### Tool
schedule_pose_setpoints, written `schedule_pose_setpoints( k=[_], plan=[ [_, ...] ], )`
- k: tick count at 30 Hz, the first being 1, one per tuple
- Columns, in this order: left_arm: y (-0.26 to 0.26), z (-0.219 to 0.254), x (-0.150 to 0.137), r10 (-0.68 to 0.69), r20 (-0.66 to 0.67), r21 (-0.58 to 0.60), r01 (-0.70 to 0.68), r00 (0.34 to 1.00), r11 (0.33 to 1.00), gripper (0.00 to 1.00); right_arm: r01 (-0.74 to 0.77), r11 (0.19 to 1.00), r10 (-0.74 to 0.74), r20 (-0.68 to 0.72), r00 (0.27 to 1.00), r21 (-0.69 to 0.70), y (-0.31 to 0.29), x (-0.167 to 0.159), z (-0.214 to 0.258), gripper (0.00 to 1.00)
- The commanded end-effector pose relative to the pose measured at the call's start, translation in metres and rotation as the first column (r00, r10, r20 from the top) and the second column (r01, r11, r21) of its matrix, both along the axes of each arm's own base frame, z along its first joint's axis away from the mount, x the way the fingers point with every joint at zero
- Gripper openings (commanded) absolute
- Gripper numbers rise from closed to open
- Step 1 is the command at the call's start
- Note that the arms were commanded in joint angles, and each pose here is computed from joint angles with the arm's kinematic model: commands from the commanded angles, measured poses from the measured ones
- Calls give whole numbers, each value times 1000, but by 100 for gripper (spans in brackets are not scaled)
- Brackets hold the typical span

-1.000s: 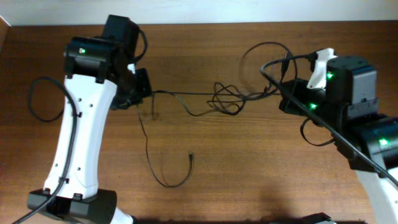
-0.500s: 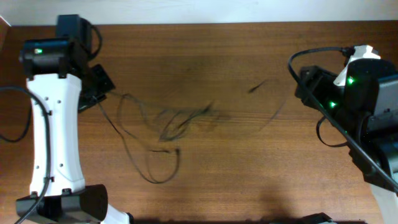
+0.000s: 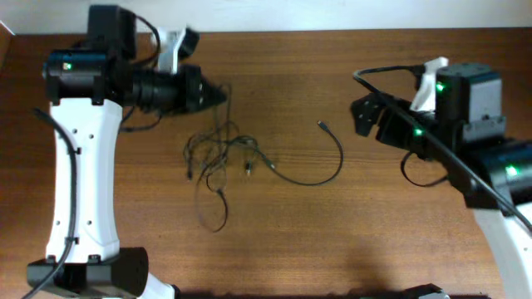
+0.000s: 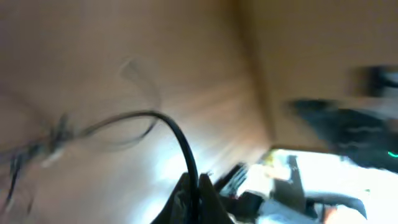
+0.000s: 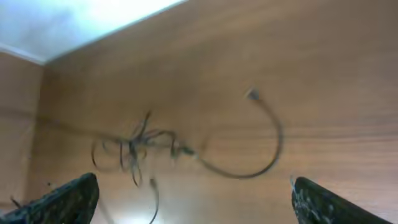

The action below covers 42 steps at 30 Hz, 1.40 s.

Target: Untangle cables

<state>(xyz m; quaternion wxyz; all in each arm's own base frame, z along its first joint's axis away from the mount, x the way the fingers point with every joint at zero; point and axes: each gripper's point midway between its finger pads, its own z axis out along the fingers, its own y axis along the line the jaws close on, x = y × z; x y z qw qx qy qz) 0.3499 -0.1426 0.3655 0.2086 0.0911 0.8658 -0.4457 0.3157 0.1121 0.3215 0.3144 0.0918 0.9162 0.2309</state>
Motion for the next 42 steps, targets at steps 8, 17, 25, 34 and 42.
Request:
schedule_pose_setpoints(
  k=[8, 17, 25, 34, 42],
  plan=[
    [-8, 214, -49, 129, 457, -262, -5, 880, 965, 0, -170, 982, 174, -42, 984, 84, 30, -1, -7, 98],
    [-6, 209, -57, 156, 389, -270, -50, 908, 962, 0, -387, 881, 367, 123, 922, 273, 74, -5, 35, 98],
    [-37, 210, -75, 61, 384, -277, 52, 921, 960, 0, -465, 841, 427, 188, 885, 276, 108, -6, 46, 98],
    [-76, 212, -110, -106, 389, -283, 228, 915, 931, 0, -442, 842, 413, 158, 897, 309, 115, 7, 37, 98],
    [-84, 212, -119, -142, 390, -285, 266, 910, 921, 0, -467, 840, 458, 102, 883, 275, 112, -4, 19, 98]
  ],
)
